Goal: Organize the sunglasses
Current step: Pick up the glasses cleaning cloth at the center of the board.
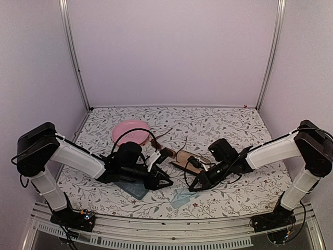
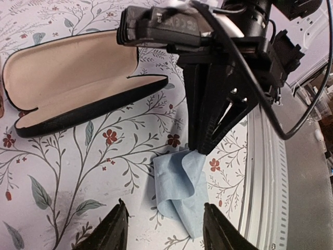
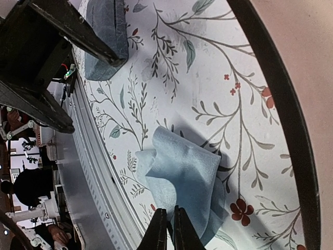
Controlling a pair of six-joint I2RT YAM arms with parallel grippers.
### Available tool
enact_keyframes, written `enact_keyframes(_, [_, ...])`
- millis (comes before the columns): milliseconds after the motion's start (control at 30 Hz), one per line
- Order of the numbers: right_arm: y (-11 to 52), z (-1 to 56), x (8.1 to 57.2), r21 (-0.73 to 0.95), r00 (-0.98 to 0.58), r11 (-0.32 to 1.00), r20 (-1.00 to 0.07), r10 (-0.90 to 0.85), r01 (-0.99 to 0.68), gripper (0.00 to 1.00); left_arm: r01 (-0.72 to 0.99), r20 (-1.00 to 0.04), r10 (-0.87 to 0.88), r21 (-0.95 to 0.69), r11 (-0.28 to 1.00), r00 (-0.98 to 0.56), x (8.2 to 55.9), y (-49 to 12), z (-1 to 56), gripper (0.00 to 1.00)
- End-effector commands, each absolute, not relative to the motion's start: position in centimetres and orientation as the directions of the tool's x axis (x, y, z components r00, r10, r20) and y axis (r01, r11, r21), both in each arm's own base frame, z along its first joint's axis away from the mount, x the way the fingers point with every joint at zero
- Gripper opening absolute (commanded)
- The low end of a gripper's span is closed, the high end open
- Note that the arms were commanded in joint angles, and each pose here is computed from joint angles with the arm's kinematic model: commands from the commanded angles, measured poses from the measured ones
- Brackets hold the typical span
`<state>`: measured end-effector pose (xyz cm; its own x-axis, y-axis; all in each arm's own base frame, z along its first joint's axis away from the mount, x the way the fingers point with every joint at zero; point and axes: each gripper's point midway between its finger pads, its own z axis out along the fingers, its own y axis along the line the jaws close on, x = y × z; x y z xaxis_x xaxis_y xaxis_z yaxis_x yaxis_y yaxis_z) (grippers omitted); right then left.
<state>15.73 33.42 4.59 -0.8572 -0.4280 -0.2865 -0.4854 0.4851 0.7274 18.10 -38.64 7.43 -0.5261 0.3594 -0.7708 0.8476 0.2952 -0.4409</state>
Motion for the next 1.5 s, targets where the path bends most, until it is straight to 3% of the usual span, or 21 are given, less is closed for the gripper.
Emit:
enact_keyframes(0, [34.3, 5.8, 15.6, 0.747, -0.84, 0.429, -0.323, -0.435, -0.509, 0.07, 0.854, -0.774, 0.367, -0.432, 0.289, -0.516, 17.9, -39.1, 7.3, 0.5])
enact_keyframes(200, [34.5, 6.2, 15.5, 0.754, -0.833, 0.404, -0.338, -0.437, -0.518, 0.0, 0.855, -0.775, 0.366, -0.434, 0.285, -0.516, 17.8, -39.2, 7.4, 0.5])
enact_keyframes(500, [35.4, 8.1, 15.5, 0.742, -0.789, 0.328, -0.426, -0.442, -0.584, 0.0, 0.867, -0.791, 0.354, -0.465, 0.182, -0.499, 16.3, -40.7, 8.4, 0.49])
enact_keyframes(700, [36.1, 9.1, 15.2, 0.729, -0.75, 0.272, -0.476, -0.458, -0.629, 0.0, 0.853, -0.787, 0.338, -0.51, 0.113, -0.515, 15.5, -42.2, 8.6, 0.41])
enact_keyframes(1100, [36.2, 9.7, 15.4, 0.72, -0.74, 0.262, -0.497, -0.453, -0.643, 0.0, 0.841, -0.788, 0.34, -0.541, 0.017, -0.514, 14.6, -43.5, 8.8, 0.4])
enact_keyframes(1467, [36.1, 9.7, 15.5, 0.714, -0.742, 0.273, -0.501, -0.446, -0.645, 0.0, 0.831, -0.774, 0.369, -0.556, -0.009, -0.514, 13.9, -44.0, 8.1, 0.27])
